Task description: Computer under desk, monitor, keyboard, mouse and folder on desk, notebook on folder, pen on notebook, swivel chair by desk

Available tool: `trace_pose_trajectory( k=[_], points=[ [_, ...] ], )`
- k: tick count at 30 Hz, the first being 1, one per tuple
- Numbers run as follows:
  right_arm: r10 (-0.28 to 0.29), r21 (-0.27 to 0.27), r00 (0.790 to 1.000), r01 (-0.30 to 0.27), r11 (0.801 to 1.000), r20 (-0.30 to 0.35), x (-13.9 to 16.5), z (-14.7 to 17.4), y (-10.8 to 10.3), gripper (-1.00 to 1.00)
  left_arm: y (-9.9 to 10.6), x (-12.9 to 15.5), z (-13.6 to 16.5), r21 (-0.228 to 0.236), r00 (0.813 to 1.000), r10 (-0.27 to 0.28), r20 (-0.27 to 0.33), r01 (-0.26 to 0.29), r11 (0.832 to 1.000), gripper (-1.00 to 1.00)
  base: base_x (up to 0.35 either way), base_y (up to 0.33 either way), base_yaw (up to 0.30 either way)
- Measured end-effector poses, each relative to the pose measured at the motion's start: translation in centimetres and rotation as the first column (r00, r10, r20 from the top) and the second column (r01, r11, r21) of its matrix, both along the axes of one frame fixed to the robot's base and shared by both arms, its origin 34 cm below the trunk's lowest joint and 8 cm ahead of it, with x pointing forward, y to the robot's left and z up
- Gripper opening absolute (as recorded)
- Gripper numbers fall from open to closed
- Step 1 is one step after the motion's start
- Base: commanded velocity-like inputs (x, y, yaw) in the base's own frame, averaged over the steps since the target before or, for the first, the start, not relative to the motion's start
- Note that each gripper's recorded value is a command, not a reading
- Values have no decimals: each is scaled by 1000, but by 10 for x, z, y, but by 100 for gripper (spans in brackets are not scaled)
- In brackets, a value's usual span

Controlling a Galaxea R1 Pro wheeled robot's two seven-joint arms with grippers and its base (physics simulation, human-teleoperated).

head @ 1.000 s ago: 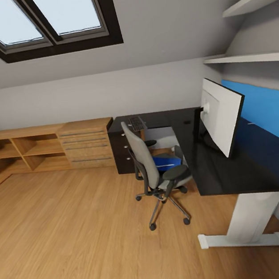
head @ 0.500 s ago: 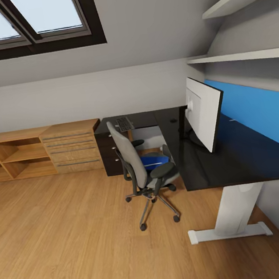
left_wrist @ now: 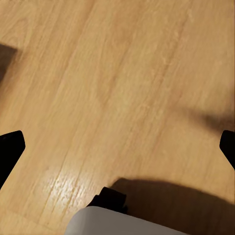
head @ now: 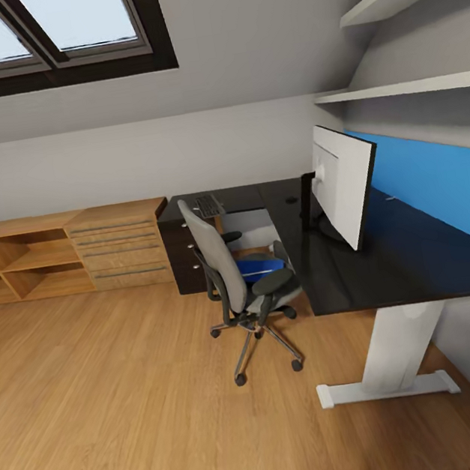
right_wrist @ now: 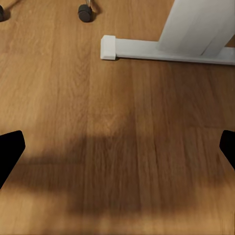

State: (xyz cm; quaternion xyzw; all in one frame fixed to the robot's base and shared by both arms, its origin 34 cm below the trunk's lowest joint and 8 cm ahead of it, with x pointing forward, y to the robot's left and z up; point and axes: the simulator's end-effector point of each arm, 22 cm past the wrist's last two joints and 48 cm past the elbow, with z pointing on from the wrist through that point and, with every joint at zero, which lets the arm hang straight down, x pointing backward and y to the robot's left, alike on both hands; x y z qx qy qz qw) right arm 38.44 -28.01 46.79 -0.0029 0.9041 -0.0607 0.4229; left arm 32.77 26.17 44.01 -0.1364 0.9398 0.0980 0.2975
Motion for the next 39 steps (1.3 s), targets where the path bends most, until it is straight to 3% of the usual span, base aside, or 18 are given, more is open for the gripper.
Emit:
trace_pose_trajectory(
  k=[9,24,39],
  points=[
    [1,0,1000,-1,1000,1,-1,-17,0,100,0,-4,-18,-1,1000,-3,-9,3,1000,100,0,68,0],
    [2,0,1000,-2,1000,0,-5,-46,0,100,0,-7,-47,-1,1000,-4,-10,4,1000,100,0,309,-45],
    [5,1,1000,-5,1000,2,-9,-76,1,100,-1,-7,-75,-3,1000,-5,8,5,1000,100,0,29,-62]
  ],
)
